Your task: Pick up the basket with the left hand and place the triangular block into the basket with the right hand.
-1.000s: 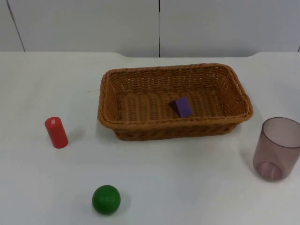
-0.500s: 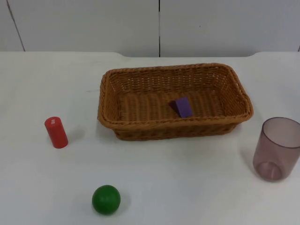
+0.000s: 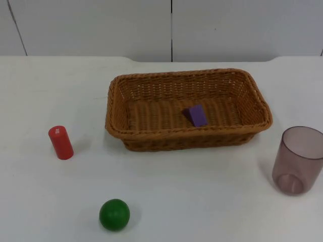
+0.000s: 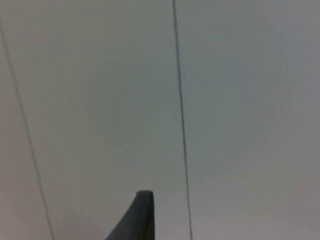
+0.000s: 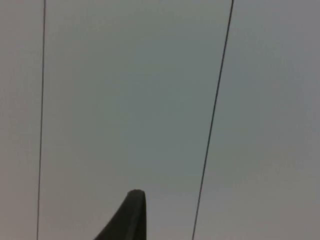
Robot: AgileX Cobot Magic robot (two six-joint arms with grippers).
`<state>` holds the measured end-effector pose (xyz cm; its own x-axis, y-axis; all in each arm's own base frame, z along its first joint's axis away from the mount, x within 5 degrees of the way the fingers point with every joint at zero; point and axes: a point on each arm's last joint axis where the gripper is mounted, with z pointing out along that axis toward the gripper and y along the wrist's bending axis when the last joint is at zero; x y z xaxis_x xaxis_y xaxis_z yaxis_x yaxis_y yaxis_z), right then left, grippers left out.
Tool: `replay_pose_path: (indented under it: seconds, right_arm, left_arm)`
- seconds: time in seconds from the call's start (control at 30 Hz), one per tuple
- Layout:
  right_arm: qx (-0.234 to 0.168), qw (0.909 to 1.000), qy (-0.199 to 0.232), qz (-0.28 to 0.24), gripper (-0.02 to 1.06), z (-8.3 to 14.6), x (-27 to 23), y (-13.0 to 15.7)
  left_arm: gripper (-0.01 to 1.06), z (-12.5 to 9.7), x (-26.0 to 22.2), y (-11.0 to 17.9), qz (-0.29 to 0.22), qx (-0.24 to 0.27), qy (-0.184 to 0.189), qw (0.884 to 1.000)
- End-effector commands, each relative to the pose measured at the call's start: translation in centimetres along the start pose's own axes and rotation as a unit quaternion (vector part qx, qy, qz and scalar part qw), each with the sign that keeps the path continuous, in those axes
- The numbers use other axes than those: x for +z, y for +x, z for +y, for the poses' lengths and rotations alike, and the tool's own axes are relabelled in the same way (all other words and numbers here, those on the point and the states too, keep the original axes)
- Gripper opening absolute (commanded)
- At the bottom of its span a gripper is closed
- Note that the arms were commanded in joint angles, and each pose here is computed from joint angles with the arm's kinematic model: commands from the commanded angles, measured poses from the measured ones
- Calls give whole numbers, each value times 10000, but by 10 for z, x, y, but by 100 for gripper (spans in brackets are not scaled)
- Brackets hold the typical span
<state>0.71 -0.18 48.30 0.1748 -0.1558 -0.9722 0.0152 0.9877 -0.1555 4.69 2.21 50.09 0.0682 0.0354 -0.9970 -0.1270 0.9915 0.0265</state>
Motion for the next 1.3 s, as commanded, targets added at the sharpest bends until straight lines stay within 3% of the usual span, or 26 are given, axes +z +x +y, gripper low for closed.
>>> replay_pose_path:
  seconds: [0.0, 0.13, 0.27, 0.4, 0.5, 0.57, 0.8, 1.1, 1.17, 1.23, 1.27]
  right_arm:
    - [-113, 9998, 87, -144, 104, -1, -18, -1]
    - [-141, 9991, 132, -373, 104, -2, -42, -1]
    - [-246, 9975, 32, -667, 104, 5, -66, -8]
    - [-585, 9944, 211, -853, 104, 13, -88, -19]
    - [-488, 9886, 242, -1401, 104, 18, -112, -26]
    - [-548, 9873, 275, -1466, 104, 20, -118, -25]
    - [-580, 9920, 68, -1118, 104, 20, -121, -16]
    - [-610, 9934, -154, -955, 104, 24, -148, -1]
    - [-464, 9931, -419, -988, 104, 23, -153, 2]
    - [-328, 9919, -777, -945, 104, 22, -154, 4]
    - [-328, 9919, -777, -945, 104, 22, -154, 4]
  left_arm:
    - [105, 11, -24, -1, -179, -19, -99, 9998]
    - [105, 23, -55, -1, -431, 143, -488, 9978]
    - [105, 14, -97, -9, -1319, 183, -595, 9893]
    - [105, 7, -123, -7, -1622, 326, -832, 9827]
    - [105, 1, -144, -4, -1876, 445, -770, 9782]
    - [105, 0, -149, -3, -1927, 601, -727, 9767]
    - [105, 1, -168, 9, -1889, 362, -334, 9808]
    - [105, 2, -190, 22, -1898, 216, -186, 9814]
    - [105, 0, -195, 26, -1847, 115, -17, 9827]
    - [105, -2, -194, 28, -1732, -65, 443, 9839]
    - [105, -2, -194, 28, -1732, -65, 443, 9839]
